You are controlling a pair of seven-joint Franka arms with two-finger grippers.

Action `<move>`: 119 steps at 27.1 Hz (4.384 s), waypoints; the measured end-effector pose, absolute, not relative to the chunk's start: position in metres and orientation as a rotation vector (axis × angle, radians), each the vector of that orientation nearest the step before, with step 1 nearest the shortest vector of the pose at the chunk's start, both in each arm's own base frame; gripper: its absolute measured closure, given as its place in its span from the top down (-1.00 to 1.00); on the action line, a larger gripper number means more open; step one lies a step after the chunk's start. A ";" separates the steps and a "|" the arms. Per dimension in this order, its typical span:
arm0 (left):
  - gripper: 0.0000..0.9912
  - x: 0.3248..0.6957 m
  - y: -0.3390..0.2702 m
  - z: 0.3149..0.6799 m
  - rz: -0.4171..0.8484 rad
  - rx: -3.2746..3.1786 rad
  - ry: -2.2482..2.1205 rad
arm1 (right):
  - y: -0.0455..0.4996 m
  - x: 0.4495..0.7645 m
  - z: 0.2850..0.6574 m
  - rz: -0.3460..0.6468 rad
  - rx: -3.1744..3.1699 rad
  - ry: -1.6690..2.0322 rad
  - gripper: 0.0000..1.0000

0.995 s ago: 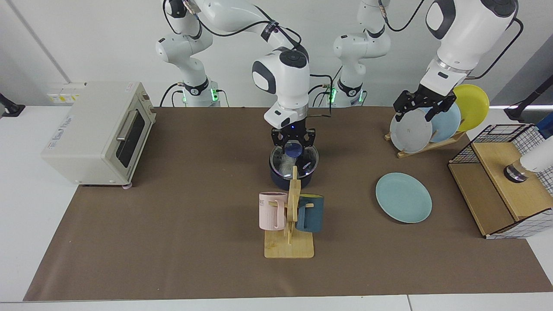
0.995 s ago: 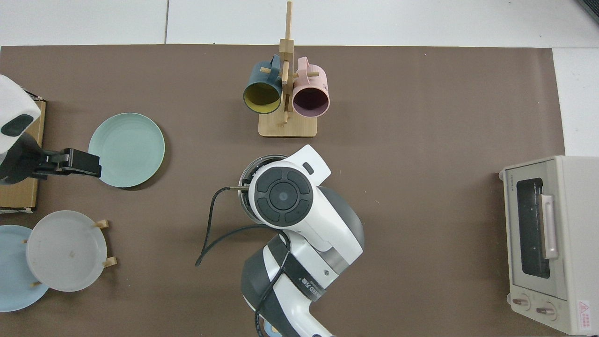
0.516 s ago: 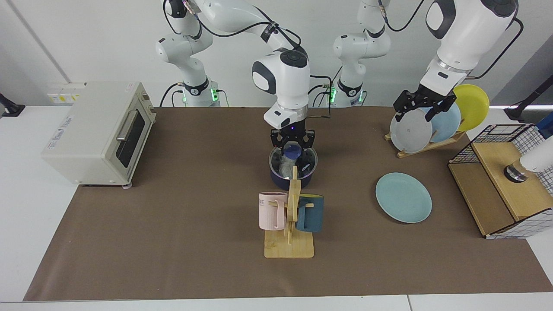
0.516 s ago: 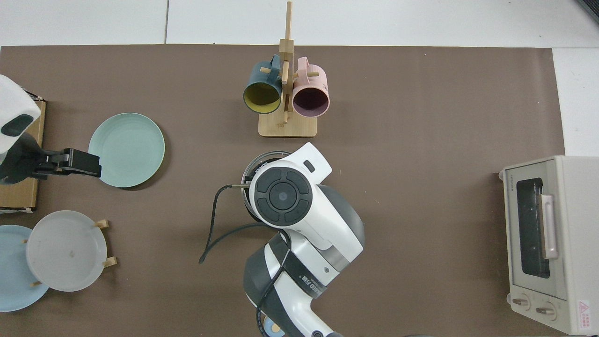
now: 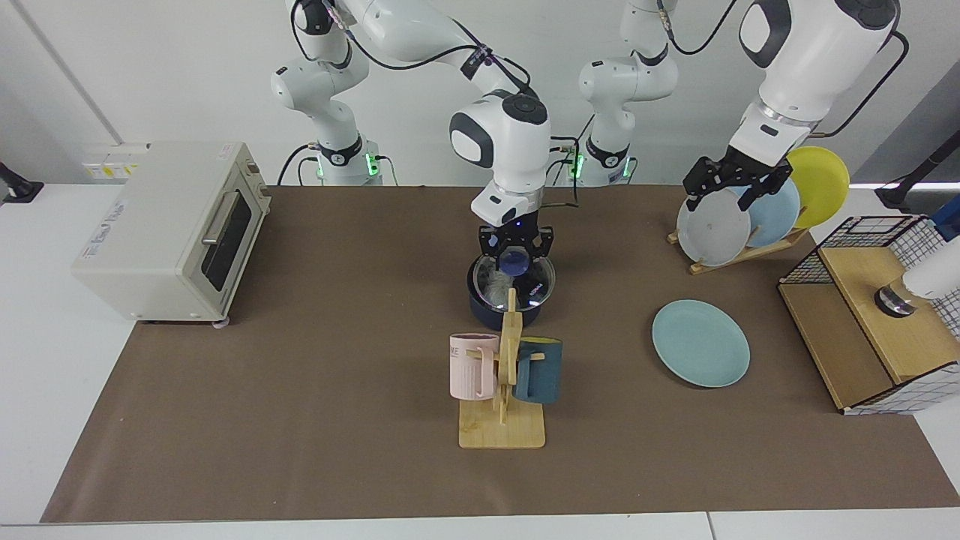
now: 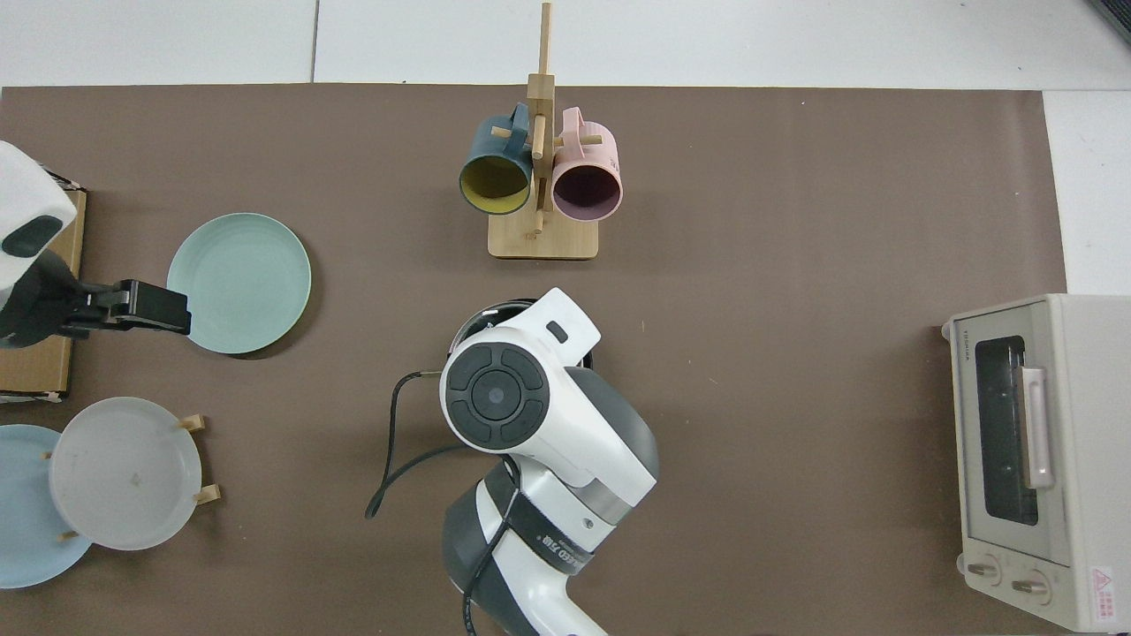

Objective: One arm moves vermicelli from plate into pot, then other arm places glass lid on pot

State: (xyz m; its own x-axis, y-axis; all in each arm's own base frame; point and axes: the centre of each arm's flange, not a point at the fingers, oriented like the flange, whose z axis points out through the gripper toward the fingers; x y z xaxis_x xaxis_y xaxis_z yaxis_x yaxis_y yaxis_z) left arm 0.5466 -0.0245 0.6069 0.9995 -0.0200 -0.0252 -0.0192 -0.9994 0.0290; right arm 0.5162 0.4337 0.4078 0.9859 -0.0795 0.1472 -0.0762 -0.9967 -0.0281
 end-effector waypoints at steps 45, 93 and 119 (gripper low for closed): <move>1.00 0.546 -0.024 0.607 -0.038 3.113 -0.031 | 0.398 0.550 0.455 -0.327 -3.132 0.218 1.00; 1.00 0.546 -0.024 0.608 -0.037 3.113 -0.031 | 0.014 0.587 0.597 0.019 -3.183 0.180 1.00; 1.00 0.546 -0.025 0.608 -0.037 3.113 -0.031 | 0.011 0.538 0.603 0.051 -3.186 0.173 1.00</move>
State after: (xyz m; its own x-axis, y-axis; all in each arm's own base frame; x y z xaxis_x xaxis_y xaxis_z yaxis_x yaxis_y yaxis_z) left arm 0.5462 -0.0245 0.6077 0.9995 -0.0199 -0.0237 -0.0193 -0.9994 0.0288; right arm 0.5378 0.0112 0.6033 0.9936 -0.1089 -0.0291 -0.1073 -0.9929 0.0511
